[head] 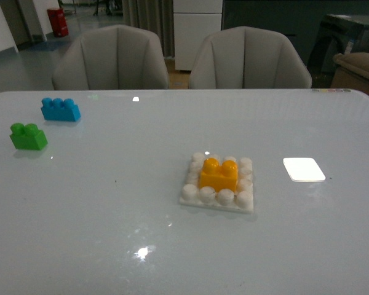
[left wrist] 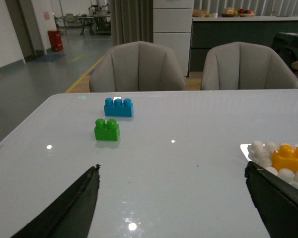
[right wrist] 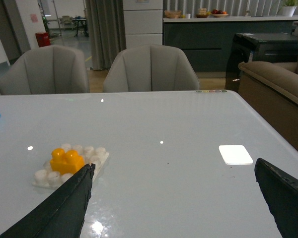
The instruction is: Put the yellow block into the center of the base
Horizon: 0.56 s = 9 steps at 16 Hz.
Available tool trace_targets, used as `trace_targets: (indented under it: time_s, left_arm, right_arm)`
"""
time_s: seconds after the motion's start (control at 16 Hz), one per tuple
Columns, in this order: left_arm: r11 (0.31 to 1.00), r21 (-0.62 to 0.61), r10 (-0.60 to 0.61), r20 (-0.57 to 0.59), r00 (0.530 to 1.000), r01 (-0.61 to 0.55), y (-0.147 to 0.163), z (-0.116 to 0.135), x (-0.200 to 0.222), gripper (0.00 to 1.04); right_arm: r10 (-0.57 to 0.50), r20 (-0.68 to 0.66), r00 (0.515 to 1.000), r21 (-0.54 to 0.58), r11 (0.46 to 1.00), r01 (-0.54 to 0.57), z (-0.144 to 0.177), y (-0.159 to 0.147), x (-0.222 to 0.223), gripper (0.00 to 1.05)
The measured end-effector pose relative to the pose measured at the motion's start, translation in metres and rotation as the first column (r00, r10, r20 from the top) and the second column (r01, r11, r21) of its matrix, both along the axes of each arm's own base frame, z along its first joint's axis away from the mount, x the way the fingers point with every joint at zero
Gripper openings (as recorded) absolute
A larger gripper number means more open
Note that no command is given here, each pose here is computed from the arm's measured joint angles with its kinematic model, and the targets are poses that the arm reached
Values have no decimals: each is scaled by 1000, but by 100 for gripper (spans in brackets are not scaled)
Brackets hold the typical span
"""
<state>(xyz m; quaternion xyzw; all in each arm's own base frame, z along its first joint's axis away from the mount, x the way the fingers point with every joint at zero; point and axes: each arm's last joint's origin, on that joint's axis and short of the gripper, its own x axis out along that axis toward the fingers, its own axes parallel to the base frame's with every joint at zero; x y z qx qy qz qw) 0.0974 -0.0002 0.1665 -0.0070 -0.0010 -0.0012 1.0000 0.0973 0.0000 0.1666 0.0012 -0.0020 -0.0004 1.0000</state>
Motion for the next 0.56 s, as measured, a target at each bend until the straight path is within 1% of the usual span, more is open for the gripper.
trace_targets:
  time_s: [0.06, 0.56]
  left_arm:
    - [1000, 0, 0, 0, 1000, 0, 0, 0, 0, 99]
    - [1000, 1, 0, 0, 1000, 0, 0, 0, 0, 98]
  right_arm:
    - [0, 0, 1000, 0, 1000, 0, 0, 0, 0, 98]
    - [0, 0, 1000, 0, 1000, 0, 0, 0, 0, 98]
